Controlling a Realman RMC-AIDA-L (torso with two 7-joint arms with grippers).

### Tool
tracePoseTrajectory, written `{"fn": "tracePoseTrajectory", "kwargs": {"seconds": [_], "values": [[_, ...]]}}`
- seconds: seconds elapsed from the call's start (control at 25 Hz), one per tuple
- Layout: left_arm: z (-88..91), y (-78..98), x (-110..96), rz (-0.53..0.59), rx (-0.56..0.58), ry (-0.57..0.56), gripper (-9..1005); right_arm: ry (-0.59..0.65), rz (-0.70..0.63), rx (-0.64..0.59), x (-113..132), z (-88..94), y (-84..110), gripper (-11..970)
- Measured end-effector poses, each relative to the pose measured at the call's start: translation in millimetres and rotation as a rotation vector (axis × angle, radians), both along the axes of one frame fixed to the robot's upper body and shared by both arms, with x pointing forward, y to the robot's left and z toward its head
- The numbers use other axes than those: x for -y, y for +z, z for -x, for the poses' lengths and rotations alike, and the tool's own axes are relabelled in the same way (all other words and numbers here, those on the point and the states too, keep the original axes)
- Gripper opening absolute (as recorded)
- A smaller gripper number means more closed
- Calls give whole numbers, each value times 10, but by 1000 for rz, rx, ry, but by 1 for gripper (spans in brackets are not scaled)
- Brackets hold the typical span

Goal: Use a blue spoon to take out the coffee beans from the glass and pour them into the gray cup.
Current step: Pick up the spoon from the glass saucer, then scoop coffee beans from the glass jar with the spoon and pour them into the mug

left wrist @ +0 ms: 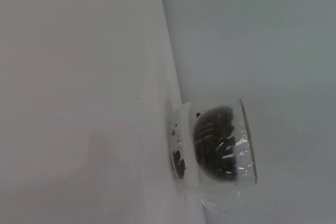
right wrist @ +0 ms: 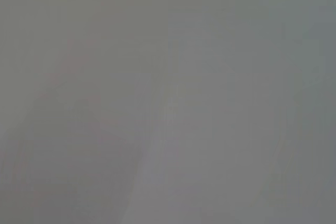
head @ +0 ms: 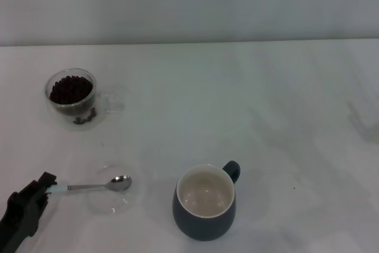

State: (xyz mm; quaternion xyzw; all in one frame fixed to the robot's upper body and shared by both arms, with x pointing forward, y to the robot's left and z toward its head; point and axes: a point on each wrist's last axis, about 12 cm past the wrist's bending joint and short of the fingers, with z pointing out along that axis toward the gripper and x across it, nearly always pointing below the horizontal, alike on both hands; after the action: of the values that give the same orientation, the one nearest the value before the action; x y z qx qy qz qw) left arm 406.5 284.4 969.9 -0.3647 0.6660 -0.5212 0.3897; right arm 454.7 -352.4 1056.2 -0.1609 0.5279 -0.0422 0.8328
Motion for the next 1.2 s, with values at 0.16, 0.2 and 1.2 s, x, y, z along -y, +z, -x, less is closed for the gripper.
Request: {"fn": "tracePoseTrajectory", "kwargs": {"seconds": [0.16, 0.2, 1.2], "values": [[-18, 4, 3, 0, 2, -2, 191, 2, 1, 0, -2, 0, 0, 731], [-18, 4, 3, 0, 2, -2, 176, 2, 1, 0, -2, 1, -1, 731], [-234, 512, -708, -116, 290, 19, 130, 78, 14, -14, -113, 28, -30, 733]]}}
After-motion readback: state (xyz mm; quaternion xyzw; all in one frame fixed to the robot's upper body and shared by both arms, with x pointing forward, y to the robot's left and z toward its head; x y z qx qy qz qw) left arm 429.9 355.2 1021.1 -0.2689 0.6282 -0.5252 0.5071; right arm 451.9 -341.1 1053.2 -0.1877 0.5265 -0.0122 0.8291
